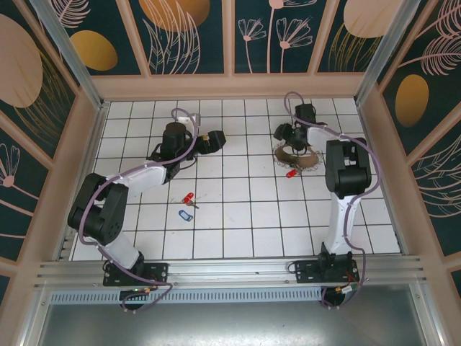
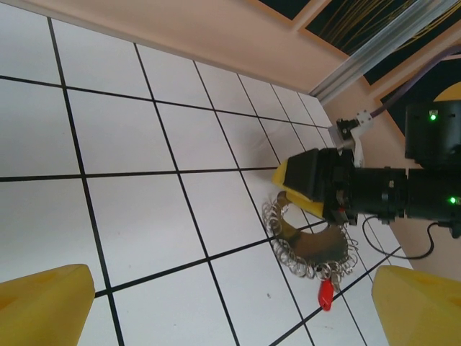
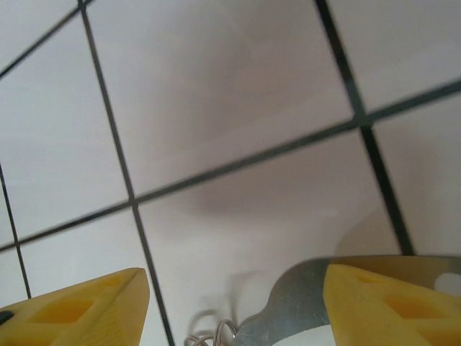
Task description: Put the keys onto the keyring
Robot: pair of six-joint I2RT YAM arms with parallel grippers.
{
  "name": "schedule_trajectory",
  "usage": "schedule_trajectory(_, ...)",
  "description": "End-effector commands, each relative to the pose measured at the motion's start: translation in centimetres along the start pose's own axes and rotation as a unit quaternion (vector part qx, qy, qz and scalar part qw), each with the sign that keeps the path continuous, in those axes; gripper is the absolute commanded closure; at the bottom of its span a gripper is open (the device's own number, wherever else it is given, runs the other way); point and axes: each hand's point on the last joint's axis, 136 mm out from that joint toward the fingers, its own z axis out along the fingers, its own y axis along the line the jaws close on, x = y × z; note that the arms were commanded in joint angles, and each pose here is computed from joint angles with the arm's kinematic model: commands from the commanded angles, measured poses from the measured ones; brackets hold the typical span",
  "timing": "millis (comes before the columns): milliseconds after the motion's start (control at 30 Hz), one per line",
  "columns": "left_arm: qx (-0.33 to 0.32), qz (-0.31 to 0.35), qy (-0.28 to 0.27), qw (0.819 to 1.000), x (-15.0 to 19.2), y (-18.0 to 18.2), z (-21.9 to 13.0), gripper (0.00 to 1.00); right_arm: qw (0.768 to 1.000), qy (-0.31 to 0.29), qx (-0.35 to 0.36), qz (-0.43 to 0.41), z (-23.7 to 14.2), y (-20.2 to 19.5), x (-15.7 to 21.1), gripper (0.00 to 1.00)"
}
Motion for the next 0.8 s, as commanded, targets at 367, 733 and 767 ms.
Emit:
schedule_trajectory(367, -0.046, 0.021, -0.044, 0.998, -1.2, 1.1, -2.3, 0.01, 0.99, 0.096, -0.07, -0.069, -1.8, 6.9, 11.6, 0.33)
schedule_trajectory(733, 0.002, 0.017, -0.018, 1.0, 0.0, -0.2, -1.7, 0.05, 0.994, 0.002, -0.076, -0.073, -8.5, 8.1, 10.0, 0.35)
schedule_trajectory(767, 0.022, 0.012, -0.006, 1.0, 0.3, -0.7, -1.2, 0.08, 0.996, -0.008, -0.077, -0.053, -9.1, 7.0, 9.3, 0.36)
